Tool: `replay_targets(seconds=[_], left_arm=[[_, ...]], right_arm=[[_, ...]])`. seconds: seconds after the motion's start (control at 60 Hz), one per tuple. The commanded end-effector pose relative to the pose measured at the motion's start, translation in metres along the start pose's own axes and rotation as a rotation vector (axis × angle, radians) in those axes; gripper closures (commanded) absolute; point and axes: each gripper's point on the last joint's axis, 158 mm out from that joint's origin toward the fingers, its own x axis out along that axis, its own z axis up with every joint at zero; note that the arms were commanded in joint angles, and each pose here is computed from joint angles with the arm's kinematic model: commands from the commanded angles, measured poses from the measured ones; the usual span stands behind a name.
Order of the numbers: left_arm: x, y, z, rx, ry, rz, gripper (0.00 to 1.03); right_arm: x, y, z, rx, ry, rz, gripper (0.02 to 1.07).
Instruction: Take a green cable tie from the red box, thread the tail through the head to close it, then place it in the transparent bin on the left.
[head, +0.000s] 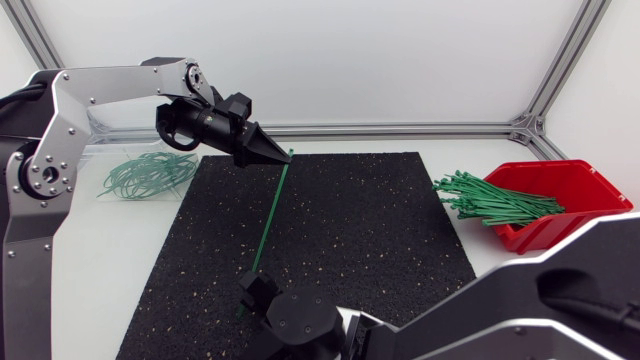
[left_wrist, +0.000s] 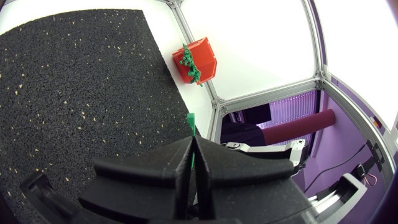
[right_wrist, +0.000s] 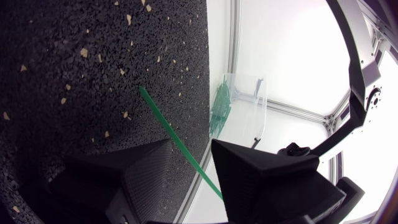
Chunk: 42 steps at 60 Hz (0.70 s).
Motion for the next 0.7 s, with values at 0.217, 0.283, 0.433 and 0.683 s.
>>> replay_targets(seconds=[0.217, 0.283, 0.433, 0.683], left_arm=[[0.002, 0.005, 0.002, -0.006, 0.006, -0.005, 1.00], [0.001, 0.005, 0.002, -0.005, 0.004, -0.005, 1.00], [0.002, 0.005, 0.001, -0.006, 0.006, -0.006, 1.00], [0.000, 0.005, 0.002, -0.003, 0.003, -0.004, 1.00]], right_arm=[[0.006, 0.015, 0.013, -0.011, -0.024, 0.027, 0.80], [0.007, 0.016, 0.014, -0.012, -0.024, 0.029, 0.80], [0.008, 0.016, 0.015, -0.013, -0.026, 0.028, 0.80], [0.007, 0.017, 0.022, -0.019, -0.037, 0.030, 0.81]])
